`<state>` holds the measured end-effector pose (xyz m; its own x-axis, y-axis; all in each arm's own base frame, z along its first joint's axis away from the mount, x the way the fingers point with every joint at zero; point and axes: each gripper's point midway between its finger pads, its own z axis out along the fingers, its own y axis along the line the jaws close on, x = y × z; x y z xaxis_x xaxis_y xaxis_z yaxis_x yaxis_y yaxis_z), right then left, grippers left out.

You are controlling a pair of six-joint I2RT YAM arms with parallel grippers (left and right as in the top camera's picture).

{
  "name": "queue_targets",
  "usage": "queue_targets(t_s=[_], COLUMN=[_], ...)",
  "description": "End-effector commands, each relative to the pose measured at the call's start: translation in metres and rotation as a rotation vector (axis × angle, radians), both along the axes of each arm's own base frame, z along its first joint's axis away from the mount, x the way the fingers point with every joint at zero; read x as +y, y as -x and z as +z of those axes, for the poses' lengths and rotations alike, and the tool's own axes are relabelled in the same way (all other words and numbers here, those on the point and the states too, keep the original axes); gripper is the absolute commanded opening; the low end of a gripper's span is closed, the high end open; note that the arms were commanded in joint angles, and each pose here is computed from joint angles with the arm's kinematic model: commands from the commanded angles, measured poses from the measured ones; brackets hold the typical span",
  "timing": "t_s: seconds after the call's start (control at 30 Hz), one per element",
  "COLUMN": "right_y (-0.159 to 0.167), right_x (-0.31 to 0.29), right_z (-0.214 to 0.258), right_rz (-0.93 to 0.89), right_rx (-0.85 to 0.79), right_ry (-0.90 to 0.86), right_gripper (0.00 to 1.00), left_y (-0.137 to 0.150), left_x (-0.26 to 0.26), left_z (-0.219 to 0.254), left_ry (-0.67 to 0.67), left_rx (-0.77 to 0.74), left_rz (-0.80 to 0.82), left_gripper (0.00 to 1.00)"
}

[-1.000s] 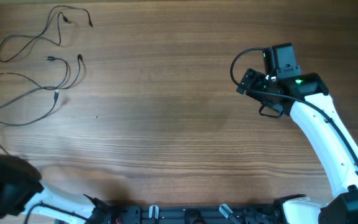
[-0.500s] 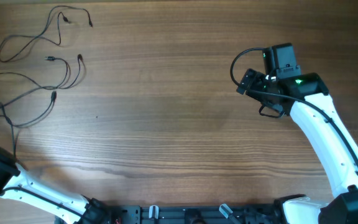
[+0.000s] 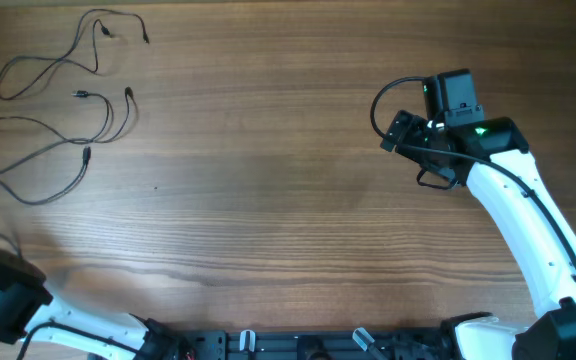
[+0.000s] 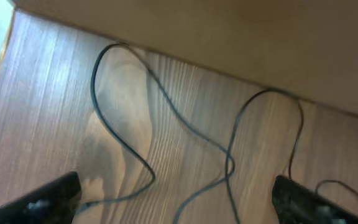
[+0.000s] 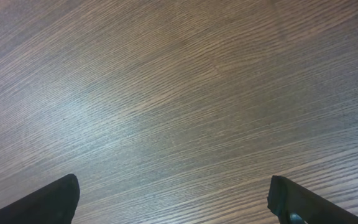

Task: Untangle cables

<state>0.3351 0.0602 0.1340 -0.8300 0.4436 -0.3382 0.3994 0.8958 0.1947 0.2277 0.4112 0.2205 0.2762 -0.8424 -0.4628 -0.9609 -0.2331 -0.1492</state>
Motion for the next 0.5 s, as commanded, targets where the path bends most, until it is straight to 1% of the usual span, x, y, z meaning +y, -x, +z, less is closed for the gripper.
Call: queue_targets(t_s=[0.0,0.03,0.13,0.2,0.3,0.4,0.47], right_y=[-0.001,-0.001,-0.001,-0.001,-0.001,-0.001,-0.001], right_x=[0.000,0.000,0.000,0.000,0.000,0.000,0.000], right_z=[-0.002,-0.002,-0.002,-0.002,-0.002,-0.002,-0.002], right_rz=[0.014,0.014,0.014,0.014,0.014,0.014,0.014], right_rx=[0.005,0.005,0.005,0.005,0.005,0.005,0.005], right_ry=[0.007,0.007,0.007,0.007,0.007,0.007,0.007], right_gripper=[1.00,1.00,1.00,1.00,1.00,1.00,1.00], left_y=[-0.009,-0.013,-0.002,0.003,0.009,0.011,0.009], left_x=[-0.017,-0.024,-0.037,-0.048,-0.068,-0.075,-0.075], left_z=[-0.018,-0.027,-0.061,-0.098,-0.149,-0.185,-0.196], left_ry=[0.118,0.163,0.249,0.326,0.407,0.411,0.395], left_rx=[-0.044,-0.056,0.057,0.116,0.158,0.168,0.156], left_rz=[-0.026,-0.041,-0.135,-0.207,-0.336,-0.415,-0.417], left_gripper=[0.86,0.89,1.00,1.00,1.00,1.00,1.00])
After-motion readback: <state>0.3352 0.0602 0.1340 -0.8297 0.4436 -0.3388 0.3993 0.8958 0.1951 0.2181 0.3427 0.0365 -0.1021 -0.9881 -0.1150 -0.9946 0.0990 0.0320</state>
